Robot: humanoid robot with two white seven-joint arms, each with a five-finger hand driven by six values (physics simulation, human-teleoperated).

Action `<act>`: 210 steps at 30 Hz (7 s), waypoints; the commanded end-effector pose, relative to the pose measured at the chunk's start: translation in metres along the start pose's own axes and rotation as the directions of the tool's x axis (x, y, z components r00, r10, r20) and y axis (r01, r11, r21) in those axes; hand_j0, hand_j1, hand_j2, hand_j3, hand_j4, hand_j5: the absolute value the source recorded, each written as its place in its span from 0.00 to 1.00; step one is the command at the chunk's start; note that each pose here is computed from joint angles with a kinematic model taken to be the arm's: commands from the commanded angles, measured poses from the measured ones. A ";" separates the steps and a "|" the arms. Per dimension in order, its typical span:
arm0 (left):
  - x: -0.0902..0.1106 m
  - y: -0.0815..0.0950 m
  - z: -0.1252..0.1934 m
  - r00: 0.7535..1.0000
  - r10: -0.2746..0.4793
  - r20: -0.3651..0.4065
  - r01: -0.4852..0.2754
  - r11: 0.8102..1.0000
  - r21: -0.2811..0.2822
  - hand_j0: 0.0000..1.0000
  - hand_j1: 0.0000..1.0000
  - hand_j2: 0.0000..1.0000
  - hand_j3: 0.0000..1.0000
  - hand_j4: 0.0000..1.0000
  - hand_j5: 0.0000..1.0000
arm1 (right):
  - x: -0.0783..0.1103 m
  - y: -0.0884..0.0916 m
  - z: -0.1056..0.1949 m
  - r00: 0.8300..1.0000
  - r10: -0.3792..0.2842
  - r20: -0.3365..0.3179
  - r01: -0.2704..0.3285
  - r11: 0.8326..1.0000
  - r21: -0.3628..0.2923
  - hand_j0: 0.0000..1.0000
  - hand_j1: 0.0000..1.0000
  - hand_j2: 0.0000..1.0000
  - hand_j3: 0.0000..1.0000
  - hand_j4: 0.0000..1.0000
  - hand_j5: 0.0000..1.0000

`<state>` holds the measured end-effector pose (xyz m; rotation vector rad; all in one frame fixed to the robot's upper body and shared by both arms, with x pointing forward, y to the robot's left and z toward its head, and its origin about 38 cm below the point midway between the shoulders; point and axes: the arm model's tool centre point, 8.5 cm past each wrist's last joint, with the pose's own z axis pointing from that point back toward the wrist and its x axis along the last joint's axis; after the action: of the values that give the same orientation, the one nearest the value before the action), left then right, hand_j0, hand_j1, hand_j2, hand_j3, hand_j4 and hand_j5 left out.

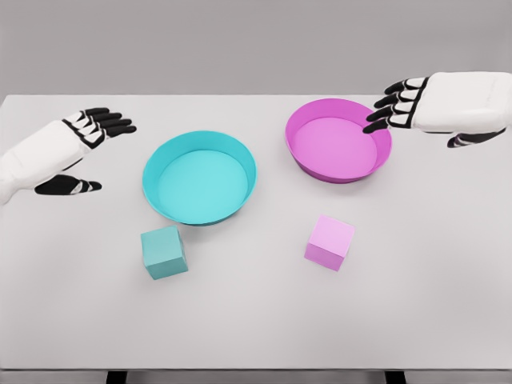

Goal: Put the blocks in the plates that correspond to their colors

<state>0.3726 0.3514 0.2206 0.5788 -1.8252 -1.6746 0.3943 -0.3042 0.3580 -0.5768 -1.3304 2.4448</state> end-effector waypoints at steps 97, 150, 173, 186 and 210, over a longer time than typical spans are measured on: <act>0.077 -0.020 -0.072 0.909 0.058 0.413 0.241 0.735 -0.634 0.92 0.92 0.92 0.92 0.92 0.92 | 0.096 0.068 -0.145 0.916 0.048 0.399 -0.157 0.956 0.246 1.00 1.00 1.00 1.00 1.00 1.00; 0.094 -0.035 -0.079 0.887 0.078 0.454 0.253 0.742 -0.621 0.59 0.59 0.59 0.59 0.59 0.59 | 0.083 0.048 -0.141 0.930 0.096 0.354 -0.177 0.963 0.205 0.59 0.59 0.59 0.59 0.59 0.59; 0.109 -0.001 -0.113 0.857 0.014 0.516 0.290 0.814 -0.504 0.58 0.58 0.58 0.58 0.58 0.58 | -0.008 -0.011 -0.111 0.994 0.062 0.092 -0.068 0.996 0.058 0.59 0.59 0.59 0.59 0.59 0.59; 0.093 0.043 -0.117 0.878 -0.085 0.471 0.299 0.865 -0.402 0.58 0.58 0.58 0.58 0.58 0.58 | -0.040 -0.003 -0.148 1.000 0.016 0.018 -0.018 0.994 0.111 0.59 0.59 0.59 0.59 0.59 0.59; 0.032 -0.004 -0.166 0.961 0.067 0.267 0.058 0.899 -0.433 0.84 0.84 0.84 0.84 0.84 0.84 | -0.057 0.018 -0.189 0.999 0.026 -0.039 -0.017 0.972 0.235 1.00 1.00 1.00 1.00 1.00 1.00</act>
<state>0.4588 0.2063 0.2280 0.1544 -1.5415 -2.1810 0.5340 -0.2012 0.2636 -0.5868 -1.0007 2.5478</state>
